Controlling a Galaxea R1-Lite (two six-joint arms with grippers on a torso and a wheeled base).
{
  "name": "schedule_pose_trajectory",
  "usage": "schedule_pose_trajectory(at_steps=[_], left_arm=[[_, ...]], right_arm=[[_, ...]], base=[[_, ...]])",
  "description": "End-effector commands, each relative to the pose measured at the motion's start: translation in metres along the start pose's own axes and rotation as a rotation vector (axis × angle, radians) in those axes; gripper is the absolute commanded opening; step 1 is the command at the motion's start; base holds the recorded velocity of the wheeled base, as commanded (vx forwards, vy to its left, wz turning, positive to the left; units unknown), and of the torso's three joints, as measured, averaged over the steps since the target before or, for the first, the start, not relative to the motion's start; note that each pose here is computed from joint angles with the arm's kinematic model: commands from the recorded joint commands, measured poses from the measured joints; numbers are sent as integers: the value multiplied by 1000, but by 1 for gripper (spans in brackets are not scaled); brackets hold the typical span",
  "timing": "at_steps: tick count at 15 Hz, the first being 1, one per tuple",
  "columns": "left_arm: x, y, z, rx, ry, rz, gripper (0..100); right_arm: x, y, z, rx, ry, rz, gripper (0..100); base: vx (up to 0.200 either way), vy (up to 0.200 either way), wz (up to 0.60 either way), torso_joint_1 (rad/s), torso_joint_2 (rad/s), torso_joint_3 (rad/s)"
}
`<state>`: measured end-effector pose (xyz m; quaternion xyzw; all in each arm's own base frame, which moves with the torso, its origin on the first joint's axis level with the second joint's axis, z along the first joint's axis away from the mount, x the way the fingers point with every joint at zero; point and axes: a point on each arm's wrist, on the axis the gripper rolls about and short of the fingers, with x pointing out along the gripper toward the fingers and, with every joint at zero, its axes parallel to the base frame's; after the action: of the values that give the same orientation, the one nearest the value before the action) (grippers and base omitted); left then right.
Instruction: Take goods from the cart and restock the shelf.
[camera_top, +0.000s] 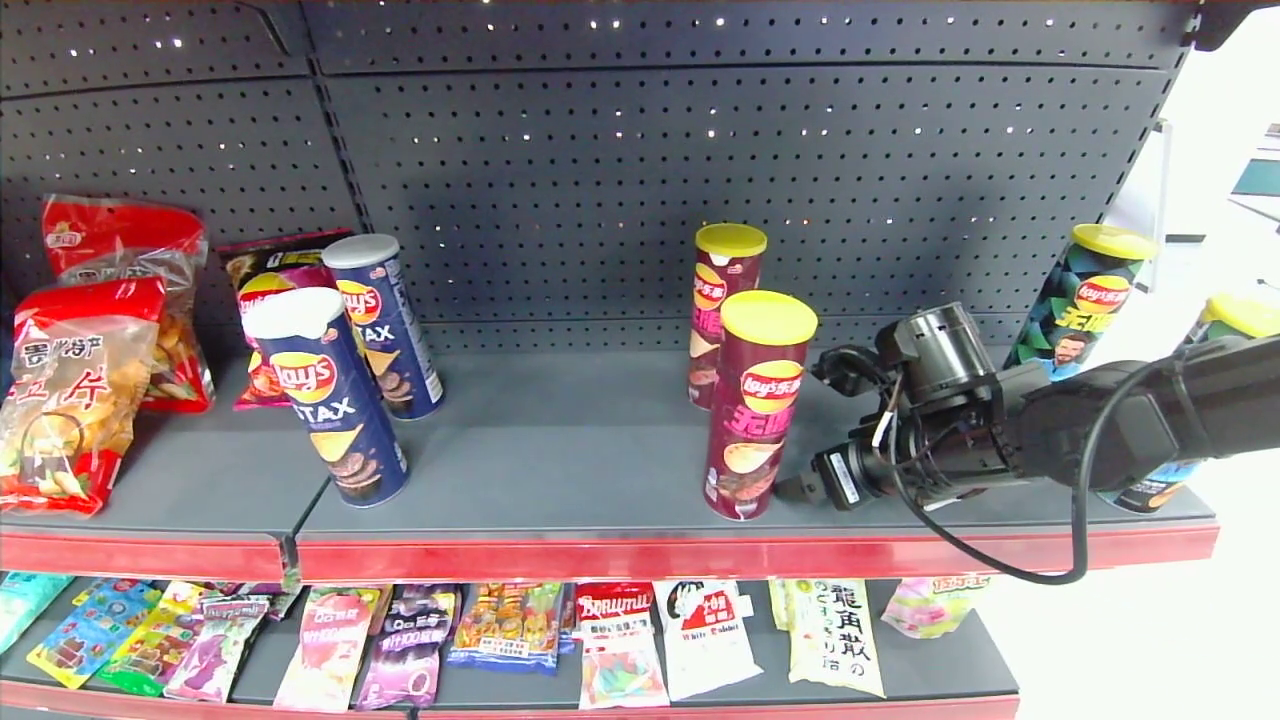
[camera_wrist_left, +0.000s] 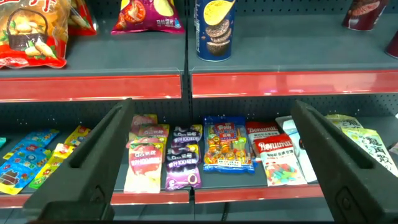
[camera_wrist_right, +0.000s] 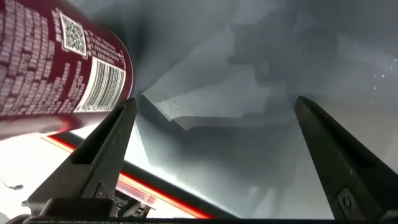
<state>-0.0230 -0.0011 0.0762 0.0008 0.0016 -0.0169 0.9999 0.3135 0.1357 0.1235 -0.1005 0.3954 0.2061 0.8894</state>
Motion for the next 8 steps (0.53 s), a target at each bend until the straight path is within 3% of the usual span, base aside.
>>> schedule_pose_trajectory(at_steps=[1,8], left_arm=[[0,0,0,0,1,0,100],[0,0,0,0,1,0,100]], right_arm=[[1,1,0,-2,3,3,100],[1,7,2,-15,-3,14,100]], base=[[0,0,0,0,0,0],[0,0,0,0,0,0]])
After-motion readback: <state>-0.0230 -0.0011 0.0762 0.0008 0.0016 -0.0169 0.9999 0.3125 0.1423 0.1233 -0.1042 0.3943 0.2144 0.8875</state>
